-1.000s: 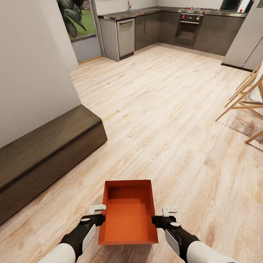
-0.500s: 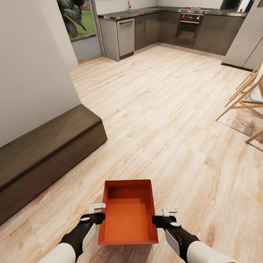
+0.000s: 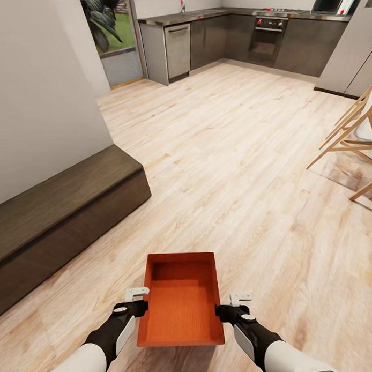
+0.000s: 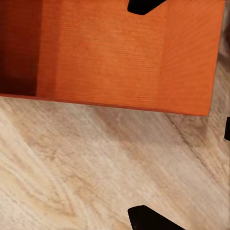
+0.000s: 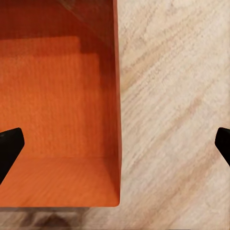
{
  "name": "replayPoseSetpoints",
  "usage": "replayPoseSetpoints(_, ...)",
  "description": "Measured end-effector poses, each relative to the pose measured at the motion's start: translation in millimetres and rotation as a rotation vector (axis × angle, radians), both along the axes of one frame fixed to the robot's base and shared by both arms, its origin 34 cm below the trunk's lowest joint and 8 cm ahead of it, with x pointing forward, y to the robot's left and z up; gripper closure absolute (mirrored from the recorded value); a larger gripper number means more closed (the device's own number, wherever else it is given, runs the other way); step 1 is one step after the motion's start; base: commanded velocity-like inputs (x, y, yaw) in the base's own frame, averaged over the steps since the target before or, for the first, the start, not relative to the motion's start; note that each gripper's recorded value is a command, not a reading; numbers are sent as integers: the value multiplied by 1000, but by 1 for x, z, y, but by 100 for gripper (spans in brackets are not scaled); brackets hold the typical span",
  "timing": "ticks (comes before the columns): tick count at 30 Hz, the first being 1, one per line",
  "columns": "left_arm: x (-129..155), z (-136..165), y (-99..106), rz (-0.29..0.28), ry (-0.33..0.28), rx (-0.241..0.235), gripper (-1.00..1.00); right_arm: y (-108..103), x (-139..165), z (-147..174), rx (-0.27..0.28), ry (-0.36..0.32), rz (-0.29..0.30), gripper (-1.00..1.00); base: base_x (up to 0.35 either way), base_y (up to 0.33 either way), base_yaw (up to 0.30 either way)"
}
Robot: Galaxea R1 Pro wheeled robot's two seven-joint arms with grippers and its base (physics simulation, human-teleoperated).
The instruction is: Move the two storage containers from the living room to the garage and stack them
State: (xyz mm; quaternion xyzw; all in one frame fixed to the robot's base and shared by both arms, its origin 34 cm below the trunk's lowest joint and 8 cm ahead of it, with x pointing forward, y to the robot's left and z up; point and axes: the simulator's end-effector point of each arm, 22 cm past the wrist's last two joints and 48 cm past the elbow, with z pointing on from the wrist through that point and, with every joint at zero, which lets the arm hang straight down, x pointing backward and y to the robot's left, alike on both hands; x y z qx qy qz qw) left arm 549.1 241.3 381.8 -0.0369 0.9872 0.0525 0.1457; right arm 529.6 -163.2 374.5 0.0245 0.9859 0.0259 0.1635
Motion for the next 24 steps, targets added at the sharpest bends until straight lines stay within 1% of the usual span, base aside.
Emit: replayPoseSetpoints(24, -7, -46, 1, -2, 5, 2, -100, -3, -2, -45, -4, -11, -2, -100, 0, 0, 0)
